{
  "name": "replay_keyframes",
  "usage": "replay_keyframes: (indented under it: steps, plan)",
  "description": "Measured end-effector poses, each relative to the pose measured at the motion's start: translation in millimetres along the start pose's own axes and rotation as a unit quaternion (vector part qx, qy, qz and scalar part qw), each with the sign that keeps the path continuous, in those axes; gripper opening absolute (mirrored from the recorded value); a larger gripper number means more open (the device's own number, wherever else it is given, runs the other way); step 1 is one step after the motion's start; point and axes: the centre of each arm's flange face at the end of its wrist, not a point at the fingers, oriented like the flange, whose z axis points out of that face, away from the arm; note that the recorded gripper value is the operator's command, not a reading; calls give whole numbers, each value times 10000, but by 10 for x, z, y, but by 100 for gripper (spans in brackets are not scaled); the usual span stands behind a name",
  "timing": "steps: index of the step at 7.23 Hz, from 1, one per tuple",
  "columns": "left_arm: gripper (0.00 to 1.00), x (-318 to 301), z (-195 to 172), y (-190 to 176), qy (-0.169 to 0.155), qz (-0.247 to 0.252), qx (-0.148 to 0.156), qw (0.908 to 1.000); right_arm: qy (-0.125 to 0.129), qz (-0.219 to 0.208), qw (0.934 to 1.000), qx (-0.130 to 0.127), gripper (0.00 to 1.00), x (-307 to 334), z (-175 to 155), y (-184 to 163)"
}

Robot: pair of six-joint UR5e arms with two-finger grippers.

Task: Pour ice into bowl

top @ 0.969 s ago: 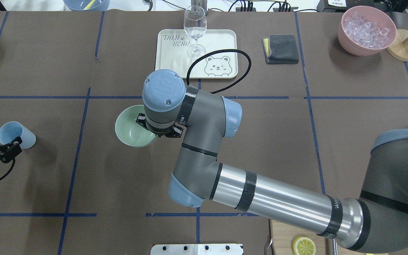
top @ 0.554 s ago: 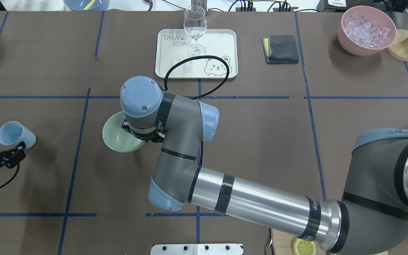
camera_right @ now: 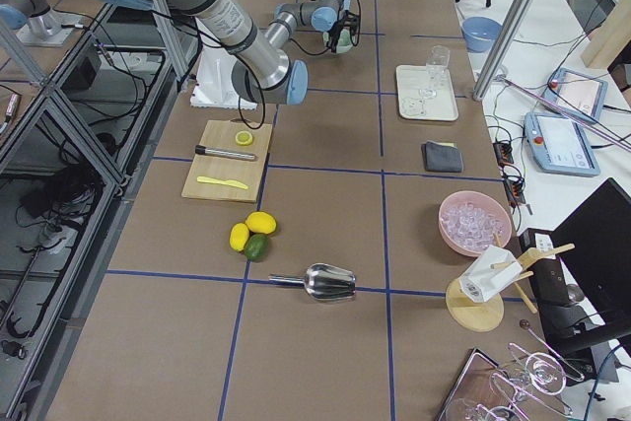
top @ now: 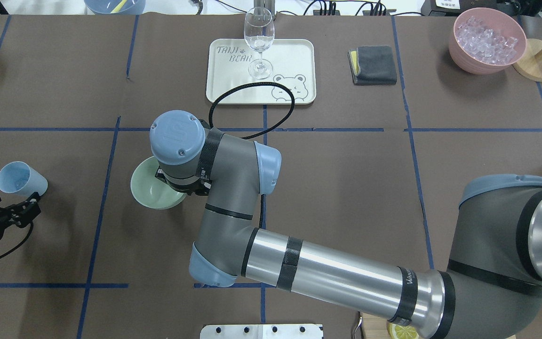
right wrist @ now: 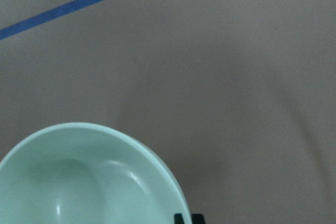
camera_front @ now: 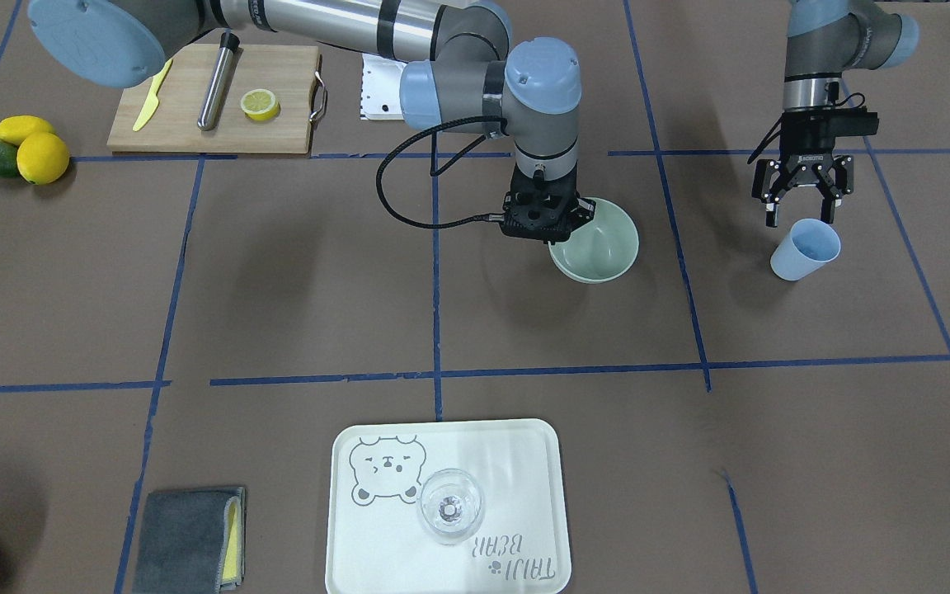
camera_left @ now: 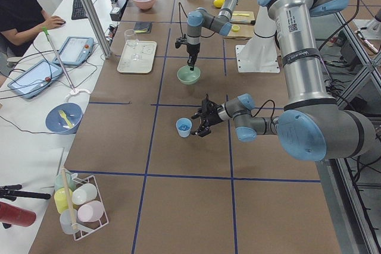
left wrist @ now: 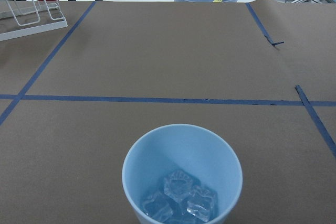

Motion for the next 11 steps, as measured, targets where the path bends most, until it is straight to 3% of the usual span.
replay_keyframes:
  steps: [7,11]
  plan:
    - [99,28,284,157,-159,70,437,9989,-208,104,9996,134,100,-154,-246,50]
    - [98,4,390,222,-111,12,486,9988,455,-302,9978,374,100,99,-585,-367]
